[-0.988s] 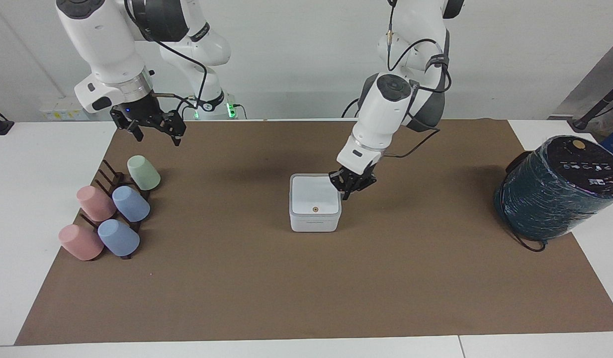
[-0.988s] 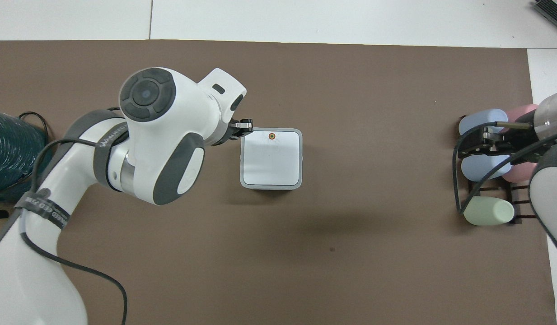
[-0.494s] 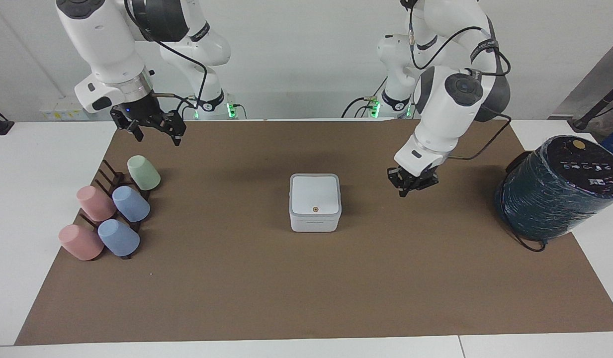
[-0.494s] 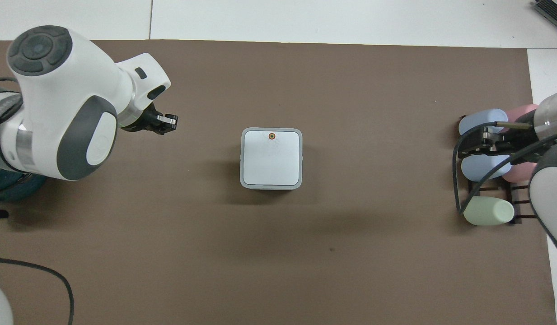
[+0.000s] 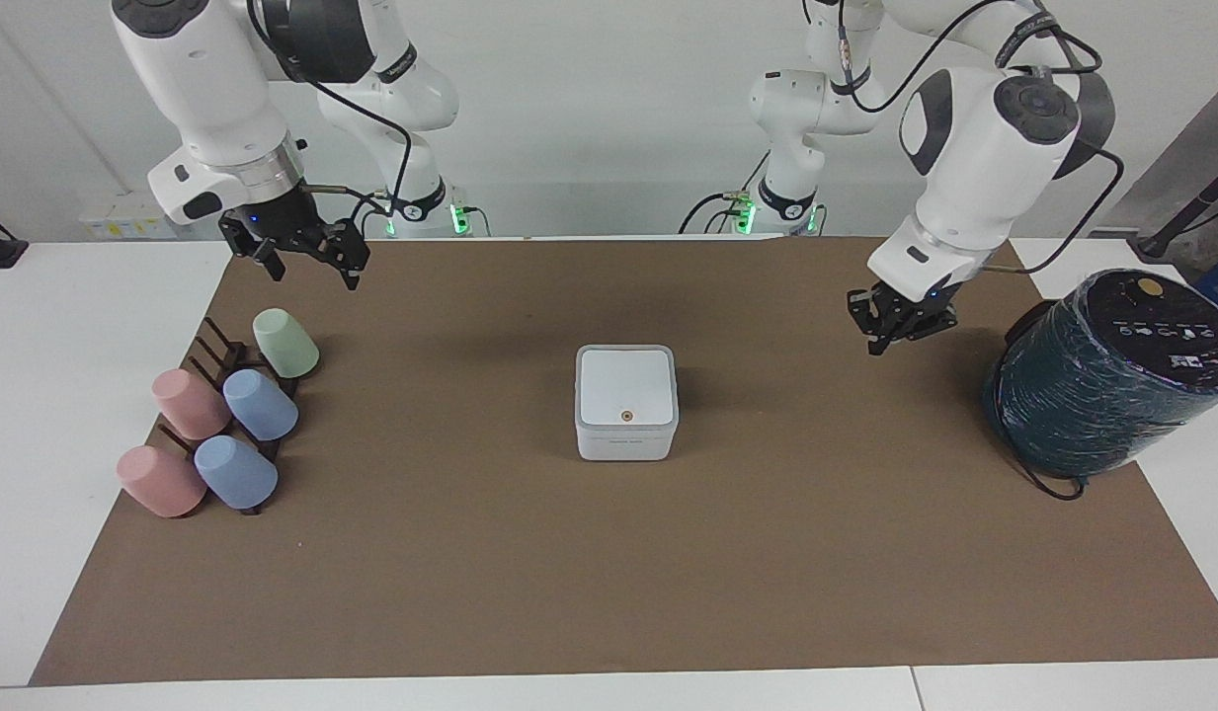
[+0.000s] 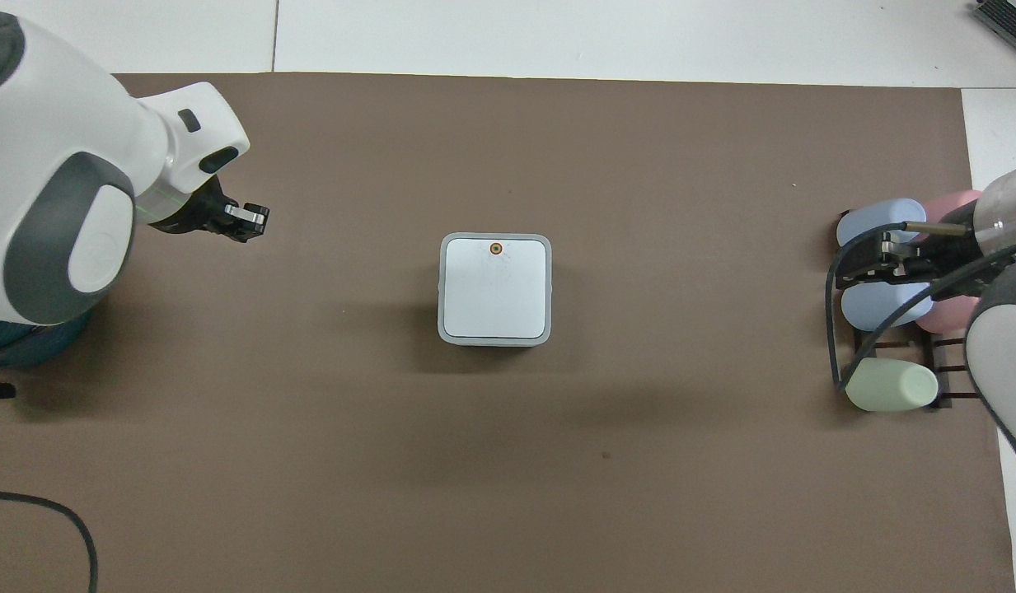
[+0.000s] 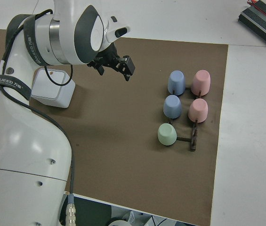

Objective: Close trash can lid

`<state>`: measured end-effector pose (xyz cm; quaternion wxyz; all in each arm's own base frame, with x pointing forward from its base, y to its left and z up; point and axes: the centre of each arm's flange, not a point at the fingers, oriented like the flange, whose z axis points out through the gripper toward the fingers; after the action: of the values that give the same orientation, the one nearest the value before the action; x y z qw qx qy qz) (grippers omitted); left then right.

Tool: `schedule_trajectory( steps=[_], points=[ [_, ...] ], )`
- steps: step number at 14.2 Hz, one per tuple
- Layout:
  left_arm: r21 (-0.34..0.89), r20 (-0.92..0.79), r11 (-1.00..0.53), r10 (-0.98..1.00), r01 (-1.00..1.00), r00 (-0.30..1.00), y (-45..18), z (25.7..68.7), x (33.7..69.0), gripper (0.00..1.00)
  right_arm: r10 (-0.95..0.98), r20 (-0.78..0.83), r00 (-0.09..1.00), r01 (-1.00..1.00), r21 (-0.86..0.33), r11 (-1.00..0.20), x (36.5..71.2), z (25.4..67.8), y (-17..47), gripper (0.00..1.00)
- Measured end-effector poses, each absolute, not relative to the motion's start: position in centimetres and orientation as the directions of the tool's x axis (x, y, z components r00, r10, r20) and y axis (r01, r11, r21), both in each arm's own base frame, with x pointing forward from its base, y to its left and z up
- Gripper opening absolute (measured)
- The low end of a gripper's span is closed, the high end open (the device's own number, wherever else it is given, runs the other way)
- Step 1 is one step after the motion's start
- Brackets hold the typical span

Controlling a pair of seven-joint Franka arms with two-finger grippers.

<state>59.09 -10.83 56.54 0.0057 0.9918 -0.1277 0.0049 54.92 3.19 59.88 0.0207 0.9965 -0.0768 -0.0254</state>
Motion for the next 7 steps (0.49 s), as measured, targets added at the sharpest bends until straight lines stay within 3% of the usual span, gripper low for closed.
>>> schedule_trajectory(
  steps=[3,7],
  points=[
    [0.009,0.036,-0.967,-0.255,-0.255,0.966,-10.6,59.0,57.9,0.37,-0.154,-0.047,0.987,-0.152,0.045,-0.987,54.9,59.9,3.2,1.0],
    [0.01,0.037,-0.964,-0.264,-0.264,0.964,-11.1,59.0,57.7,0.81,-0.154,-0.047,0.987,-0.152,0.045,-0.987,54.9,59.9,3.2,1.0]
  ],
)
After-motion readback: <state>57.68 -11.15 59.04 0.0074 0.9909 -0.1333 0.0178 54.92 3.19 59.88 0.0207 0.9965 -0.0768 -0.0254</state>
